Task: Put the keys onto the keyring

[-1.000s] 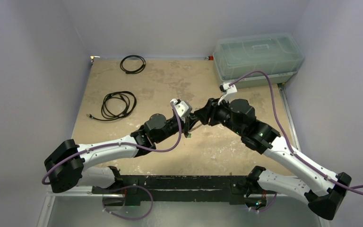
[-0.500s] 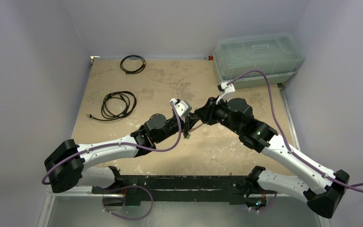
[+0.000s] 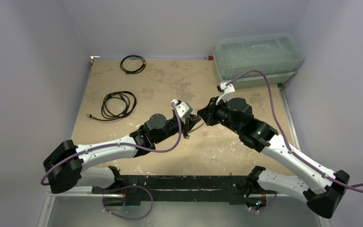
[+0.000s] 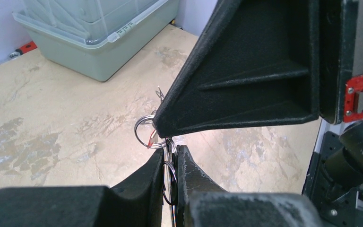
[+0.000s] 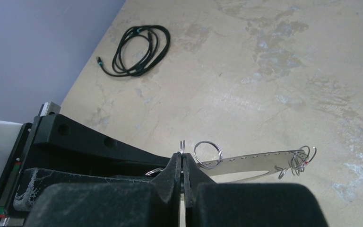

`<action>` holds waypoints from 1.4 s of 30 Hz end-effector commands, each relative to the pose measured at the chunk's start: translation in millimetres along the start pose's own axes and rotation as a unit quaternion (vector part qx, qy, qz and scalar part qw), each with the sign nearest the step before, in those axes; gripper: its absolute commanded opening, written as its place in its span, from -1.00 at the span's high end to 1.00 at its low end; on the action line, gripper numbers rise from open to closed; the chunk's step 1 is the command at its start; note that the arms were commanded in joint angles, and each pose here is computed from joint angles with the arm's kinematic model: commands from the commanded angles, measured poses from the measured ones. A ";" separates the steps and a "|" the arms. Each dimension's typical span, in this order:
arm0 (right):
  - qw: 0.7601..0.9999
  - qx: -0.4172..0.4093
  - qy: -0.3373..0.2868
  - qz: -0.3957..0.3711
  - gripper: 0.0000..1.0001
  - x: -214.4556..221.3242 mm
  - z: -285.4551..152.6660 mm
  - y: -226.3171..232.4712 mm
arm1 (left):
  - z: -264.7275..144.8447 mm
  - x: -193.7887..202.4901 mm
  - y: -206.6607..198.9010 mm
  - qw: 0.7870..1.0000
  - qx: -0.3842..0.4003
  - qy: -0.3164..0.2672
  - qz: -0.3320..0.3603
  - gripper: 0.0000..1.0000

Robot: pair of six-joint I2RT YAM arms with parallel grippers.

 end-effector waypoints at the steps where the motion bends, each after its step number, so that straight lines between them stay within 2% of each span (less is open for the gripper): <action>1: 0.998 -0.042 0.029 -0.023 1.00 -8.2 -7.2 16.2 | -3.1 -38.4 1.0 0.997 0.016 -0.054 0.045 1.00; 11: 0.991 -0.048 0.099 -0.072 1.00 -9.2 -13.1 22.1 | -8.5 -16.2 5.1 0.989 0.036 -0.008 0.141 1.00; 21: 0.983 -0.034 0.146 -0.107 1.00 -11.1 -21.1 19.9 | -13.4 -5.8 6.1 0.981 0.056 0.027 0.182 1.00; 31: 0.972 -0.052 0.201 -0.110 1.00 -16.8 -29.4 29.2 | -18.4 -5.0 9.0 0.975 0.057 0.032 0.211 1.00; 40: 0.972 -0.026 0.209 -0.107 1.00 -24.4 -35.9 29.4 | -23.3 1.7 12.5 0.969 0.051 0.044 0.237 0.72; 42: 0.973 -0.031 0.205 -0.104 1.00 -25.5 -37.3 31.2 | -23.4 4.3 12.5 0.968 0.053 0.047 0.241 0.71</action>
Point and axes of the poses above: each gripper's point midway between its finger pads, its own z axis out along the fingers, its own y axis along the line the jaws close on, x = y × z, the point moved 8 cm from there along -z, back along the fingers, and after that the axes turned 9 degrees about z, right-handed, at the moved point
